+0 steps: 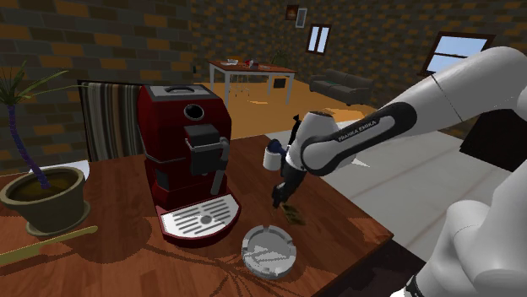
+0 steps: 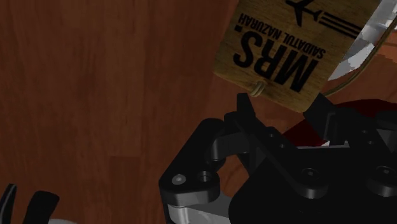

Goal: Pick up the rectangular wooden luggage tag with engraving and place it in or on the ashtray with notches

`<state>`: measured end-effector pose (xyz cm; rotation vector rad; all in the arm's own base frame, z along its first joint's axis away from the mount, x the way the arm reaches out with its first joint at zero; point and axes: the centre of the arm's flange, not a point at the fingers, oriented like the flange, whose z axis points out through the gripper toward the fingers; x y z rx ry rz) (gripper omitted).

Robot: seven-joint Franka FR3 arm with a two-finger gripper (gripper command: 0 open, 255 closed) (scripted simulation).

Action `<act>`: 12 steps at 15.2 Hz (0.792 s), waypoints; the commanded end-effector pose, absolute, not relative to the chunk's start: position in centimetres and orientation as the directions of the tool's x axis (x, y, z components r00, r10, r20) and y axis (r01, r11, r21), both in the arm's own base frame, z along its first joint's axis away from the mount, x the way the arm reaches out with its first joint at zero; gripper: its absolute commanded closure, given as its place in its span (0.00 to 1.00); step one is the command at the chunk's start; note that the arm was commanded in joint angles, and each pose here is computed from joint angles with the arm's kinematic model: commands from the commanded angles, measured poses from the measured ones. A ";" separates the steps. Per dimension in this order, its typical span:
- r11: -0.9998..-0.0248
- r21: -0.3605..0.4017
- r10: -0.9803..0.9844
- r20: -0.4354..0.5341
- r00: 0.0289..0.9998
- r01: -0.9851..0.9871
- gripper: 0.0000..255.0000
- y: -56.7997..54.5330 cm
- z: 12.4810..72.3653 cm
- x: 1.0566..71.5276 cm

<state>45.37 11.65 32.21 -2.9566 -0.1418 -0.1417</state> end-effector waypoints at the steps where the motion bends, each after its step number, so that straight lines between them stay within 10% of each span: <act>1: -0.980 -0.173 0.084 0.103 0.991 0.101 1.00 14.5 32.3 44.6; 12: -0.980 -0.173 0.084 0.103 0.991 0.101 1.00 19.1 28.3 43.7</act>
